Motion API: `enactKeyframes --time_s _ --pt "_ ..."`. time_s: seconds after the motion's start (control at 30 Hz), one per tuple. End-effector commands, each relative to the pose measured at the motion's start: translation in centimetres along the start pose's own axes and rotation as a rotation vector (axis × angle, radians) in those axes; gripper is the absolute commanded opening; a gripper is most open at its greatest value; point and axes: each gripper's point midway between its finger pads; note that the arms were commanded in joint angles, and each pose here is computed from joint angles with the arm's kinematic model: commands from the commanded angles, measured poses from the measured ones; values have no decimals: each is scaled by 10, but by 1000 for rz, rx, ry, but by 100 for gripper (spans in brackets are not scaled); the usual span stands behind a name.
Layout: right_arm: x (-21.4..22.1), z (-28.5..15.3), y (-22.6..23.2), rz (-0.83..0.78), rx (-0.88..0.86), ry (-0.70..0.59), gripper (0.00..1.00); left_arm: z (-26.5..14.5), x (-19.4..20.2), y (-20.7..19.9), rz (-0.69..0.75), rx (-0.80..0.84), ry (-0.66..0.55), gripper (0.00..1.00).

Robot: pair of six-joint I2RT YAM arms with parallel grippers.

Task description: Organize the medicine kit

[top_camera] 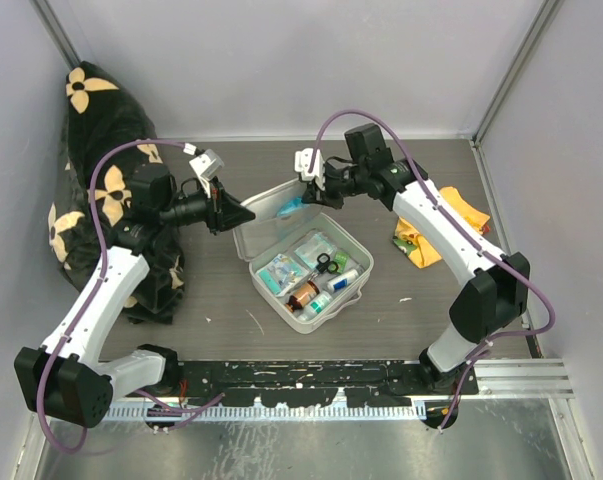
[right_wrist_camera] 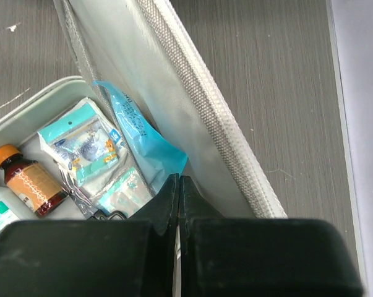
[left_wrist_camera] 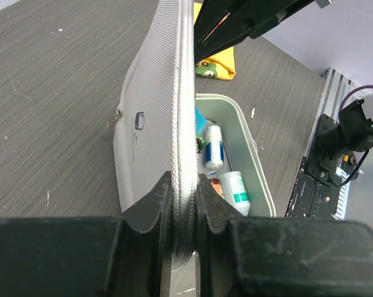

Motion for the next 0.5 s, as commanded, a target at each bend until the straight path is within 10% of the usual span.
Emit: enactKeyframes --time_s 0.0,0.47 --pt "-7 -11 -8 -51 68 3 1 -5 -12 -5 36 -3 -31 0" --pt "-35 -35 -6 -72 126 -45 31 -4 -9 3 45 -39 -24 0"
Point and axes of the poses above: each gripper's point midway between its finger pads, its own z axis out along the fingers, its own y axis along the line the jaws close on, x = y × z, and after that the axes turned 14 degrees about z, right-handed
